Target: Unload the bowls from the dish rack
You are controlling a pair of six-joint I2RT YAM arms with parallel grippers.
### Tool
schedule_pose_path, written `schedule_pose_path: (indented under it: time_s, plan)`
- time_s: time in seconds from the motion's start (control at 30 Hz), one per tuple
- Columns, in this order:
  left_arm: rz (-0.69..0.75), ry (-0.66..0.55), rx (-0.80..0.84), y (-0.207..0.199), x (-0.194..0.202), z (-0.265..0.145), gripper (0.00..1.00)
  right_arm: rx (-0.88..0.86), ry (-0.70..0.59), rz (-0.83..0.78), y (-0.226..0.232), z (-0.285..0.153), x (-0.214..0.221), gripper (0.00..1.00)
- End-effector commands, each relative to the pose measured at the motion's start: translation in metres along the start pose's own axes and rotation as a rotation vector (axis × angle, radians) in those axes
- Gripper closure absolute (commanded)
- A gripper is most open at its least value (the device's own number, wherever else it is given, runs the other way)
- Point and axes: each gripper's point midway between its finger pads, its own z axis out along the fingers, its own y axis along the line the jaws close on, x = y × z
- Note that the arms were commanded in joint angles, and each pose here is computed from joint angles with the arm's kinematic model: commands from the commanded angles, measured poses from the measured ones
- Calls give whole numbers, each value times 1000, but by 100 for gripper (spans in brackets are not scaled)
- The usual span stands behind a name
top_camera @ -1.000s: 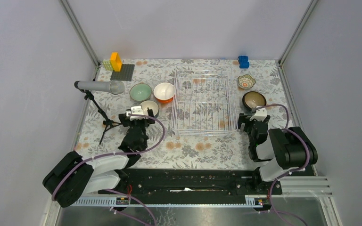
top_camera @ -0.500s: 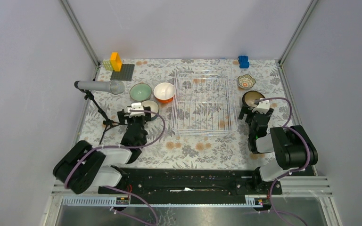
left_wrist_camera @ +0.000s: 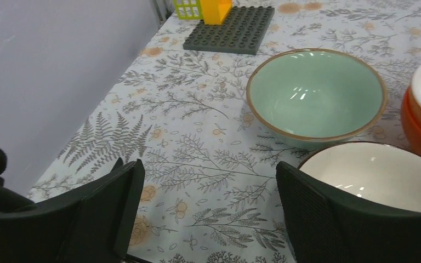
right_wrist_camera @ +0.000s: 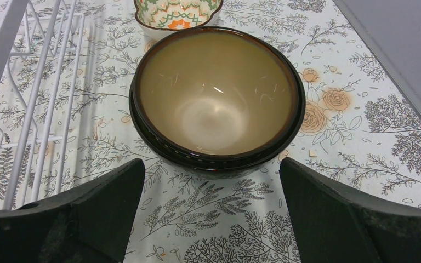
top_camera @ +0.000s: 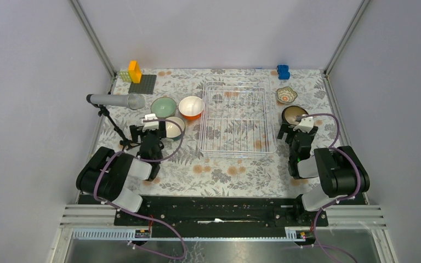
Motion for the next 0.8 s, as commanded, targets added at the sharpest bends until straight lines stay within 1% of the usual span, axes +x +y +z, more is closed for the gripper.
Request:
schedule_pose_path:
  time_s: [0.0,0.13,0.27,0.3,0.37,0.43,0.5,0.57,0.6,0.63,0.67,0.7,0.73,0.77]
  plan:
    - [-100,-41,75,-10,-13,3,5,35,-44,14,-5,4,-13,0]
    - [-123,4,111,-11,-7,14,5,37,-44,14,-6,4,-13,0]
    - [-122,42,149,-16,-3,22,1,36,-44,14,-5,4,-13,0]
    - [-122,49,164,-18,-3,25,3,35,-43,14,-5,4,-13,0]
    - [-111,91,211,-22,3,31,8,37,-44,15,-6,4,-13,0]
    - [-131,103,228,-23,5,32,7,35,-43,14,-5,4,-13,0]
    - [-145,101,238,-23,5,33,7,35,-44,14,-5,4,-13,0]
    - [-170,77,290,-22,3,28,9,35,-45,15,-5,4,-14,0]
    - [-185,42,343,-23,3,20,11,35,-45,15,-5,4,-13,0]
    - [-198,-20,367,-21,-1,15,13,37,-45,15,-6,4,-13,0]
    - [-180,9,410,-26,3,10,13,37,-44,14,-5,4,-13,0]
    - [-171,15,434,-31,5,10,10,37,-43,14,-6,4,-13,0]
    - [-178,-24,420,-28,-1,8,2,36,-46,15,-5,4,-14,0]
    - [-181,-16,400,-26,1,6,1,36,-44,14,-5,4,-13,0]
